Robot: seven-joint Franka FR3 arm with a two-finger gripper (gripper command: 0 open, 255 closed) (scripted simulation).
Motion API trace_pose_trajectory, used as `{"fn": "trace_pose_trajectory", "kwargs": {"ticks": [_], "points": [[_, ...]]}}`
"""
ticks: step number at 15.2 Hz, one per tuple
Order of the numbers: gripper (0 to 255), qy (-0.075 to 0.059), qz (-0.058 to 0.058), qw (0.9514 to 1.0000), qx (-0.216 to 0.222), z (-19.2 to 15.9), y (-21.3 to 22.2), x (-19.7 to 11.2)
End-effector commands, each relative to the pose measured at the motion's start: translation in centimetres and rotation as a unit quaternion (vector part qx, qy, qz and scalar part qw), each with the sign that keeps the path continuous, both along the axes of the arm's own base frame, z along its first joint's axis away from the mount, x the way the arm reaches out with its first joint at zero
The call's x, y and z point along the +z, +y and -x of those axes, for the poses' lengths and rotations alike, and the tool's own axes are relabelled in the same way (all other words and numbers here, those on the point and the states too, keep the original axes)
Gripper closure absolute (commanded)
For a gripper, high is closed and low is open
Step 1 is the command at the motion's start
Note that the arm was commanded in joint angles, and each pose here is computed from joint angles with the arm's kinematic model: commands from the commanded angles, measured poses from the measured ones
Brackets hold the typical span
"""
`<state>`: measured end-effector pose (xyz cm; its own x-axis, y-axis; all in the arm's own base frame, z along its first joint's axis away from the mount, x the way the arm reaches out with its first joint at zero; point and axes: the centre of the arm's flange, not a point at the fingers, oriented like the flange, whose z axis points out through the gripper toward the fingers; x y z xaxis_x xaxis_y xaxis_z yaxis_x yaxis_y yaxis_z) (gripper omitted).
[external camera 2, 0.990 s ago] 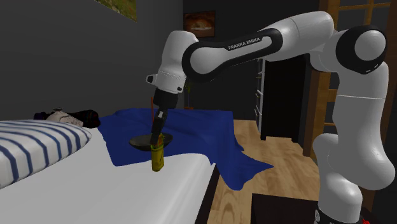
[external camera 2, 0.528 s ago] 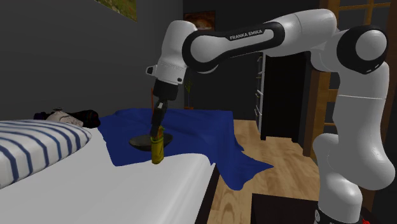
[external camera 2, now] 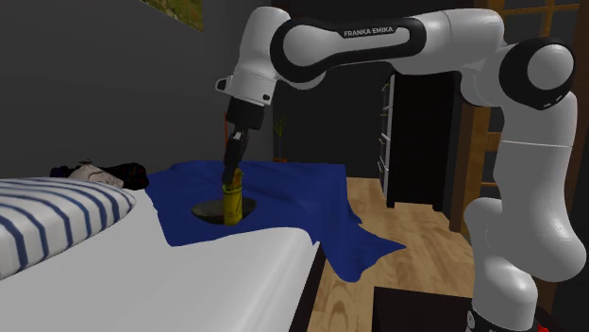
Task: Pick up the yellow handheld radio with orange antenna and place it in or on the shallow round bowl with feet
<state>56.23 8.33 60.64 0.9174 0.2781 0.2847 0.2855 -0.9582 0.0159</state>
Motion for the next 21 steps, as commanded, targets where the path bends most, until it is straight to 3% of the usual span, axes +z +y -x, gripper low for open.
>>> {"fn": "trace_pose_trajectory", "kwargs": {"ticks": [1,10,21], "points": [[255,0.000,0.000,1.0000,0.000,-0.1,0.0,1.1],[255,0.000,0.000,1.0000,0.000,-0.1,0.0,5.5],[255,0.000,0.000,1.0000,0.000,-7.9,-12.2,4.9]]}}
